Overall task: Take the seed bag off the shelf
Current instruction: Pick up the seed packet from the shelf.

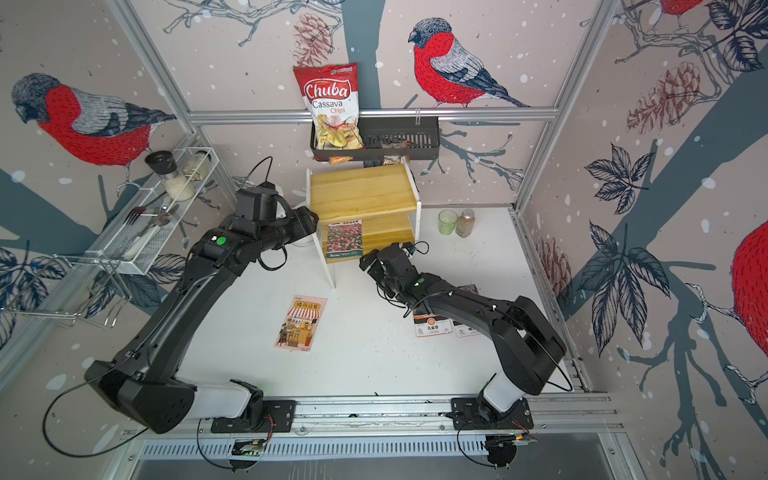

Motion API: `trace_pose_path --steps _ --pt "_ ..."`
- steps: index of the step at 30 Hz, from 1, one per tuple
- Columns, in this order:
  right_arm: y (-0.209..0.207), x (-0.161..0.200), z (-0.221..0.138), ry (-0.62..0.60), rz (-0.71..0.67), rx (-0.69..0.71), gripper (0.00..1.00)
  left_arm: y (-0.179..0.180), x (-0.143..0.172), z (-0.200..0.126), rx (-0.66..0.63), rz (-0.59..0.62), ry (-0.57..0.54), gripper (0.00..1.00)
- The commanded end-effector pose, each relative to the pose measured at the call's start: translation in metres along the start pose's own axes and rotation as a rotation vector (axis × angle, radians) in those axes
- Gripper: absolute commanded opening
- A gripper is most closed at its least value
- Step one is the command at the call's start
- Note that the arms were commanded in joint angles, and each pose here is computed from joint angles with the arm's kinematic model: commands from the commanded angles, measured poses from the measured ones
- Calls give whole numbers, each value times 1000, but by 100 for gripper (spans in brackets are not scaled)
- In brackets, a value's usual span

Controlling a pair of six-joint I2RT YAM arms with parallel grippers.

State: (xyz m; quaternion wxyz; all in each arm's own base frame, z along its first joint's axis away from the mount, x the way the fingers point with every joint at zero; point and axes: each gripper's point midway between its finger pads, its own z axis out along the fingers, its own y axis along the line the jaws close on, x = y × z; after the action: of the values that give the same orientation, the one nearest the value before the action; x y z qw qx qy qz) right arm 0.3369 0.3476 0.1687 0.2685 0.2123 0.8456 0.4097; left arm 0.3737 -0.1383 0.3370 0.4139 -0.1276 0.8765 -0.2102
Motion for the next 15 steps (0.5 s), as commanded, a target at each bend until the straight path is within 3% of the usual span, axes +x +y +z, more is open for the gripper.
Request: trace_pose_path --steps 1,15 --pt "31 -6 14 -14 -30 -93 100 5 1 0 -30 3 2 78" --pt "22 -10 64 -56 27 -21 98 6 7 5 -25 9 17 78"
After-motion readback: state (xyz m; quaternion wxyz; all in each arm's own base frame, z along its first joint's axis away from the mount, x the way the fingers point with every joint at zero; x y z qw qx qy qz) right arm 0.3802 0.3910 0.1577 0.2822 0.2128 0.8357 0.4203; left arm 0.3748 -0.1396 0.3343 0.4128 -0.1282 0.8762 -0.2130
